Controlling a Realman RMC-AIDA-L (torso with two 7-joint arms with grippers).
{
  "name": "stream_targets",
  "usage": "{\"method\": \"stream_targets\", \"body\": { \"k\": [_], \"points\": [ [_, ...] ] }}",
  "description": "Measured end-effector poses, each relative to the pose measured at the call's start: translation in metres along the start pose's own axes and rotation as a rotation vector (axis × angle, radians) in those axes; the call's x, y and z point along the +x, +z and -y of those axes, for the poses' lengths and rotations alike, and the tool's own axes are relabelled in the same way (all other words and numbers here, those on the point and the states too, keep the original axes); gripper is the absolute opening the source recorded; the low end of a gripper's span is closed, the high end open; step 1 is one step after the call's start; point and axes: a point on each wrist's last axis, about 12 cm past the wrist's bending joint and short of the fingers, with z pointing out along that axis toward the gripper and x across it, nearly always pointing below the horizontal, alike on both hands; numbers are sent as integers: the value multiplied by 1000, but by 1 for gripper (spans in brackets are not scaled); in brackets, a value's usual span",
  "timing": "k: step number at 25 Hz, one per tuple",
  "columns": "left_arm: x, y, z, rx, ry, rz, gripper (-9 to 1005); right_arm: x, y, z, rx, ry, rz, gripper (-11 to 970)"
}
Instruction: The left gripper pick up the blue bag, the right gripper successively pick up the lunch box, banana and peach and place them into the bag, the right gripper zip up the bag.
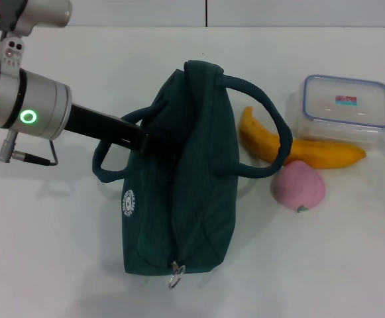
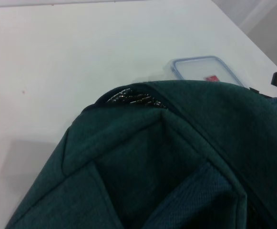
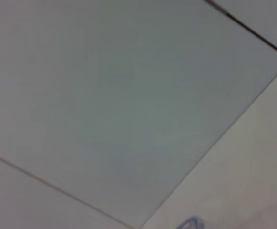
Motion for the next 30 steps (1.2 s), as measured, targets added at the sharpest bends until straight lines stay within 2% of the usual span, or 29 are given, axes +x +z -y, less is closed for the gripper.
{"method": "stream_targets", "body": {
  "k": [1,12,25,30],
  "points": [
    [0,0,0,0,0,0,73,2,3,-1,0,10,12,876],
    [0,3,3,18,6,-2,74,6,41,-6,47,21,-13,854],
    [1,4,4,21,6,-5,75,4,47,-7,57,22,-3,815],
    [1,4,4,22,7,-8,75,6,52,-9,51,22,-17,637]
  ]
}}
